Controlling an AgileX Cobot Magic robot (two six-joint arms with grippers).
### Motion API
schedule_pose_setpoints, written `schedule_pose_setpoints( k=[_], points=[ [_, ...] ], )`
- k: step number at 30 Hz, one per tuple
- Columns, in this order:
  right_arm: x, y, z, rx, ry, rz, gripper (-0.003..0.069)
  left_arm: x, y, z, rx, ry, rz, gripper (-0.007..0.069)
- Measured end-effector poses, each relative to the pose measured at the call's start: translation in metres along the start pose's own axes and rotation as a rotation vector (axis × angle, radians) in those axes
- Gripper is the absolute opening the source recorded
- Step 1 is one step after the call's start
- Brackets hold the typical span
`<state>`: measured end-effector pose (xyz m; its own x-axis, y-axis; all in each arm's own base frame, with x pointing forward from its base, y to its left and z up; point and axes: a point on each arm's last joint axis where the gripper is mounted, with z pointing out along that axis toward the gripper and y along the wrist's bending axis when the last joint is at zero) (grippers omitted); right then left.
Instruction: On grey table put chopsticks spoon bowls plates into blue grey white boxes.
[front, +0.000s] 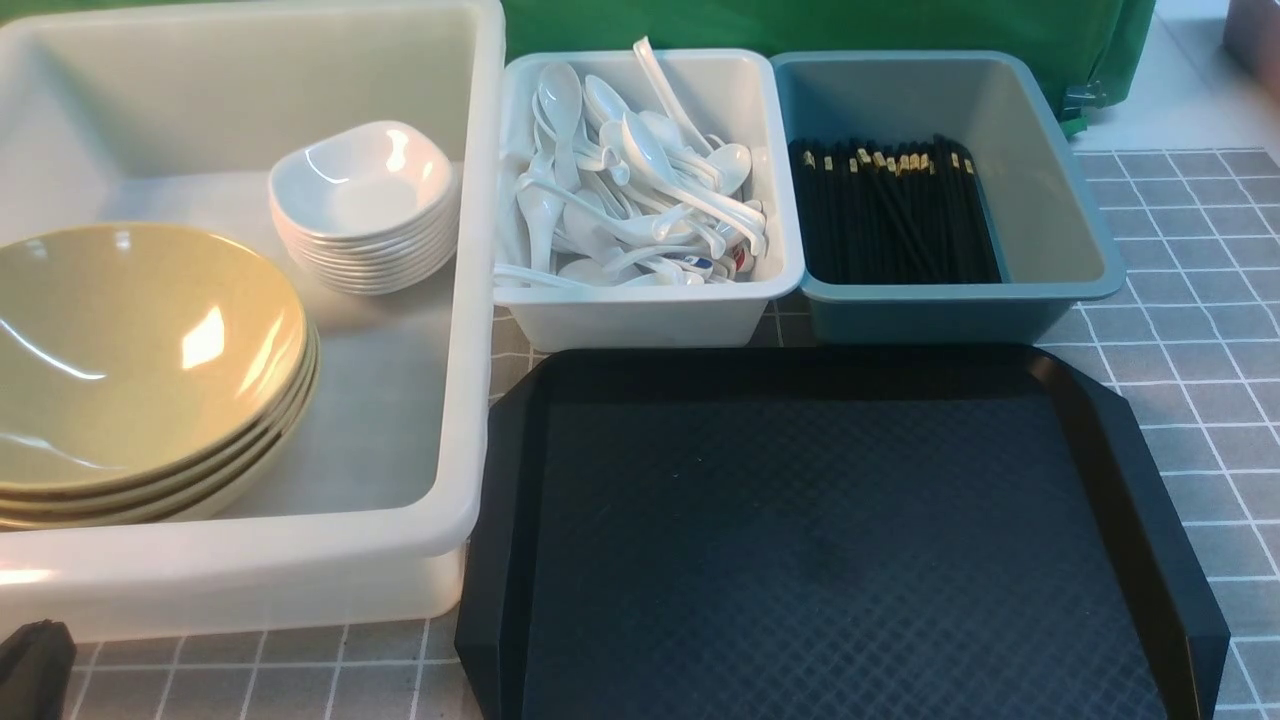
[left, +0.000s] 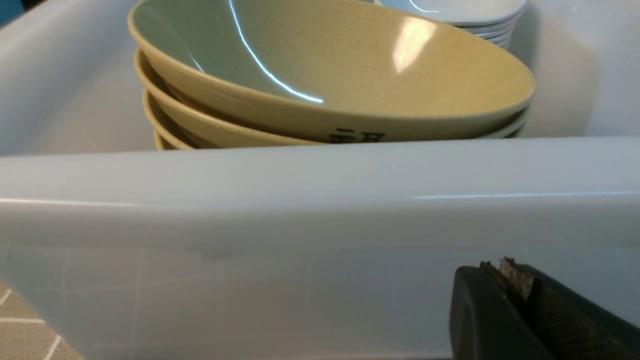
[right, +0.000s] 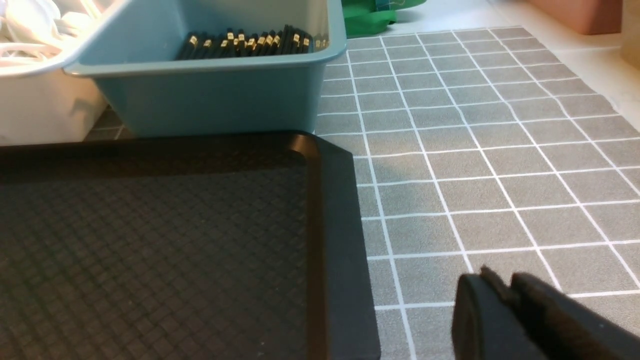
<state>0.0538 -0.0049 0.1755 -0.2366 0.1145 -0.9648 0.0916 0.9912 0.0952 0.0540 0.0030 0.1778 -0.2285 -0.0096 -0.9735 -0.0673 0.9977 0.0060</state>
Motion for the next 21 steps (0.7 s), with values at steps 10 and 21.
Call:
schedule_pose_setpoints(
  k=[10, 21],
  points=[
    [0.0, 0.0, 0.0, 0.0, 0.0, 0.0, 0.0116, 0.0, 0.0, 0.0, 0.0, 0.0, 0.001, -0.0011],
    [0.0, 0.0, 0.0, 0.0, 0.0, 0.0, 0.0129, 0.0, 0.0, 0.0, 0.0, 0.0, 0.001, -0.0011]
  ],
)
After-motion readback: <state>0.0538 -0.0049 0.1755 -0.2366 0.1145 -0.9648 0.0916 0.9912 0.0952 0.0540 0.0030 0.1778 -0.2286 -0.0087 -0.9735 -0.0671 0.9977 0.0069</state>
